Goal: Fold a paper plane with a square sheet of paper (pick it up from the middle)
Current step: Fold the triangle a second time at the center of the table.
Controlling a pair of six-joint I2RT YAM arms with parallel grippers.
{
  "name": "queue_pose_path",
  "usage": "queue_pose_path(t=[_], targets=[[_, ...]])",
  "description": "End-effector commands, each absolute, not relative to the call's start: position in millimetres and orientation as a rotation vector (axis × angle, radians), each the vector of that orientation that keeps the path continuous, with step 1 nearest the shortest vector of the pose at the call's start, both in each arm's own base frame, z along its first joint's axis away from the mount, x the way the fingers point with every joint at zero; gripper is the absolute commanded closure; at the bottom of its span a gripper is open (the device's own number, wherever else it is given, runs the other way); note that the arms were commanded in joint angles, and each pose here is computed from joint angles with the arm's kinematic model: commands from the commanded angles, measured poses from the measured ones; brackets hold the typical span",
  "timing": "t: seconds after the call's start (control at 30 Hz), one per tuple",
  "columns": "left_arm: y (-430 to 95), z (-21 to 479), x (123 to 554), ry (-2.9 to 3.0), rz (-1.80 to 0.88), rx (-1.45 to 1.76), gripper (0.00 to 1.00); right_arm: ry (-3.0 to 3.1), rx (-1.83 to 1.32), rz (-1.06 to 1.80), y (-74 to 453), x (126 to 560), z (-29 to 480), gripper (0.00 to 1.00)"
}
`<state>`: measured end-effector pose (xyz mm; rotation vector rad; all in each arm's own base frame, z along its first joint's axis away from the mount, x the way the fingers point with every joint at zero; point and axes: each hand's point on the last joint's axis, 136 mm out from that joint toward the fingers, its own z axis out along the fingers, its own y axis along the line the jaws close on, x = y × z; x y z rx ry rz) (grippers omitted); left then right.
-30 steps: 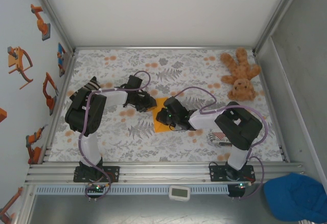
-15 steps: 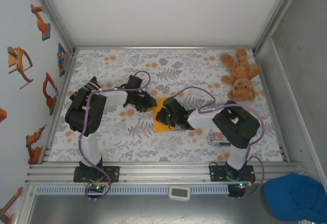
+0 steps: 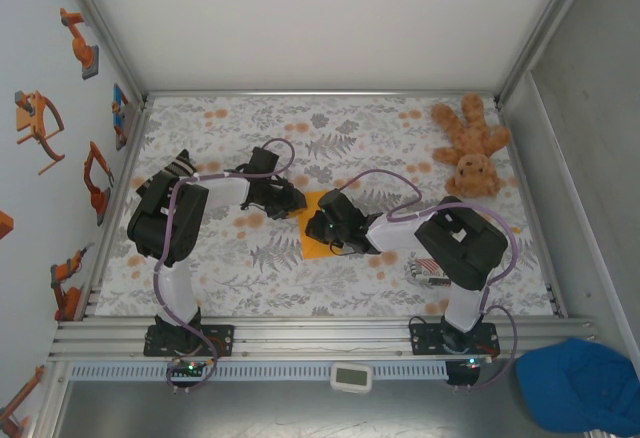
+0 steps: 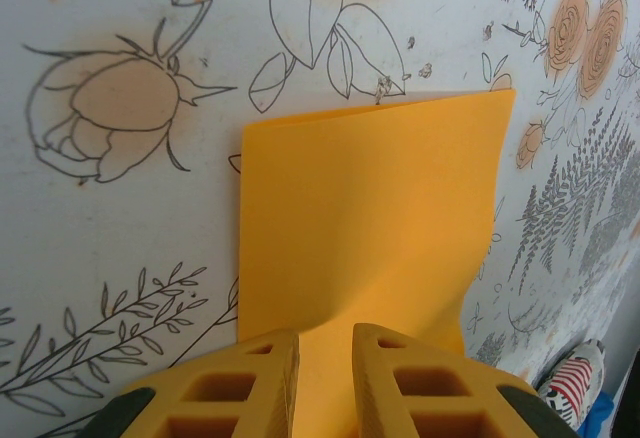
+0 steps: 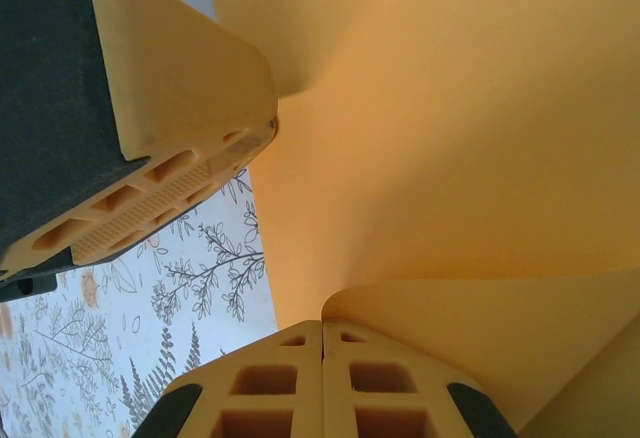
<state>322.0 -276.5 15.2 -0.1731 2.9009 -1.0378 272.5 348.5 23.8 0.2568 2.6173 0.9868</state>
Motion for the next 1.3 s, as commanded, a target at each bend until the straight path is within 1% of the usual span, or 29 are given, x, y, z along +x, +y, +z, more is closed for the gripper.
queue_pose_path(t=[0.0,1.27], targets=[[-255.8,-17.7,297.5,3.038,-0.885,-0.224,0.78,2.593,0.267,0.946,348.4,280.3,24.1,1.0],[-255.4,-18.5,296.4,3.042,-0.887,-0.221,0.78,2.632,0.232,0.935,351.2,276.3,20.1,1.0]])
